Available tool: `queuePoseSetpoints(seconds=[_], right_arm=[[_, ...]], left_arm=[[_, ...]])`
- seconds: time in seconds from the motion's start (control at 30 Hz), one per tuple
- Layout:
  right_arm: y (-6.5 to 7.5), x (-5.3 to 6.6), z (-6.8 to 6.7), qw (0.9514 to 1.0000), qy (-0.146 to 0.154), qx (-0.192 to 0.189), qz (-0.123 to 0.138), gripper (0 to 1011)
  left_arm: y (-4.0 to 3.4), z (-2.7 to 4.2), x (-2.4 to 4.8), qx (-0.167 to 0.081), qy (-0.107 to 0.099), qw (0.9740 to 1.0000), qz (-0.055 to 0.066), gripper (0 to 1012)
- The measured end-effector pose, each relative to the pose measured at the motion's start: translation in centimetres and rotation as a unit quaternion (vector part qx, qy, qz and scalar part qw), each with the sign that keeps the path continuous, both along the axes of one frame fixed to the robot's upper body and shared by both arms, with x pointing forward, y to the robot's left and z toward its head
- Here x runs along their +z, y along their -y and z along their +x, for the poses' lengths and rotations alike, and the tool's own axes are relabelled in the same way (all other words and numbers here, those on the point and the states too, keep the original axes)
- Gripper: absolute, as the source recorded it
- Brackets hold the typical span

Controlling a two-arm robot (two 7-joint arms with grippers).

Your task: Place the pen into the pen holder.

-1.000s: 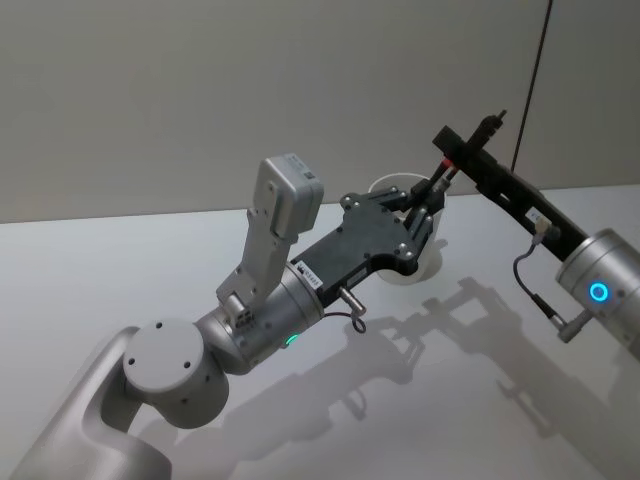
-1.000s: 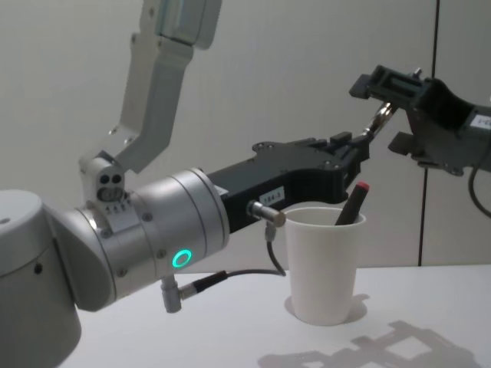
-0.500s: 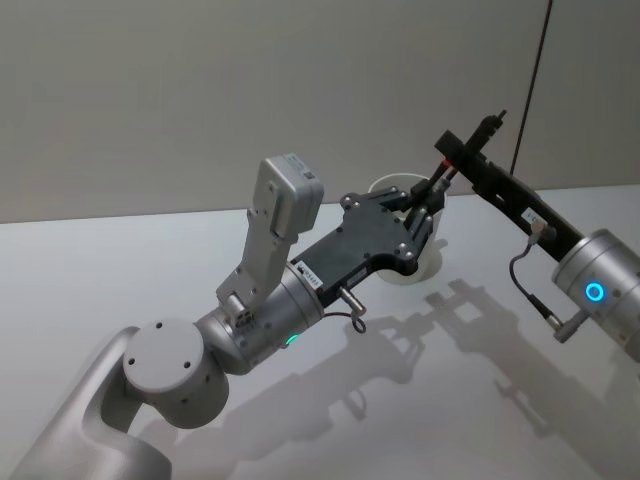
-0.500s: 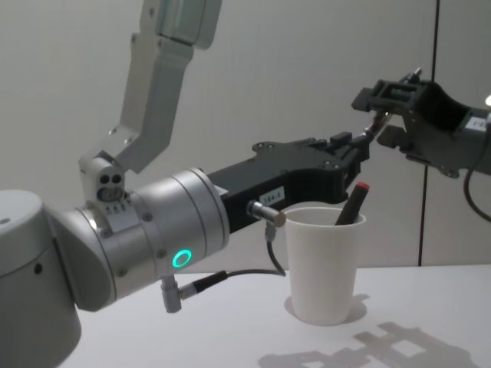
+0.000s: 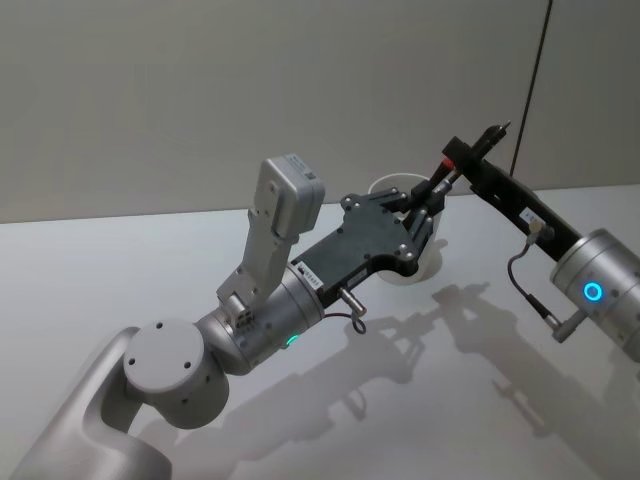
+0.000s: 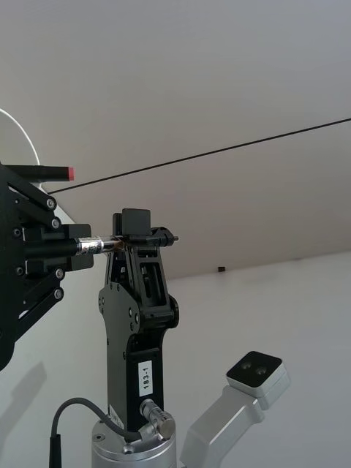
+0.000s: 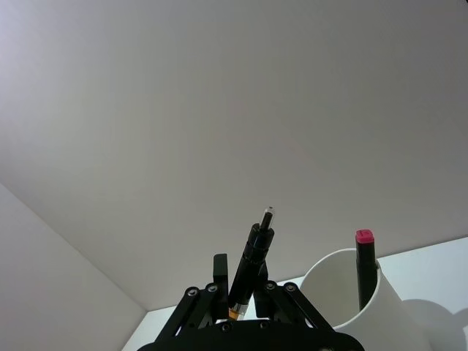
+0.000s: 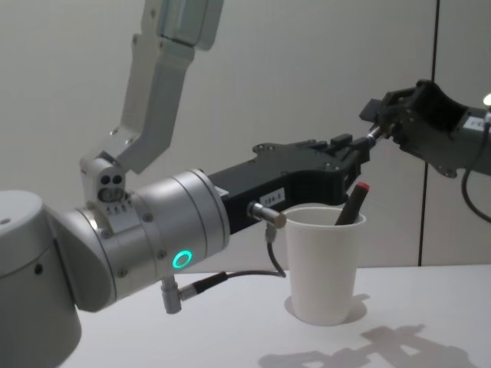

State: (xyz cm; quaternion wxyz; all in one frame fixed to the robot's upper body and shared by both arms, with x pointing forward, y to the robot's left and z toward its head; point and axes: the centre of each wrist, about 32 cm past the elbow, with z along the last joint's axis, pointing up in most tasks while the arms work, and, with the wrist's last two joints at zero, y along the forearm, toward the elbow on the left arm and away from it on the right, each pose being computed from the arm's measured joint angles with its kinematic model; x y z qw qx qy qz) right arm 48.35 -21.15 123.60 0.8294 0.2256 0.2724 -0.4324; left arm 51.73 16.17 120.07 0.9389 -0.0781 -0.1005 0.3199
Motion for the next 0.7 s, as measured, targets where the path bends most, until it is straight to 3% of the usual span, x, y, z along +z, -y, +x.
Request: queuePoseSetpoints(seconds=[0.5,0.57,0.7], right_arm=[[0.01,-0.02,0.02,1.0000,0.000,0.000,0.000,170],[0.04,-0.05,0.03,1.0000,-0.002,-0.002,-0.001,169],[0.03,-0.05,0.03,1.0000,-0.002,-0.002,-0.001,168]], left_arm=[[0.00,0.00,0.00,0.000,0.000,1.0000,0.000,127],[-0.01,0.00,0.04,0.000,0.001,1.0000,-0.001,141],[-0.01,0.00,0.03,0.000,0.001,1.0000,-0.001,263]])
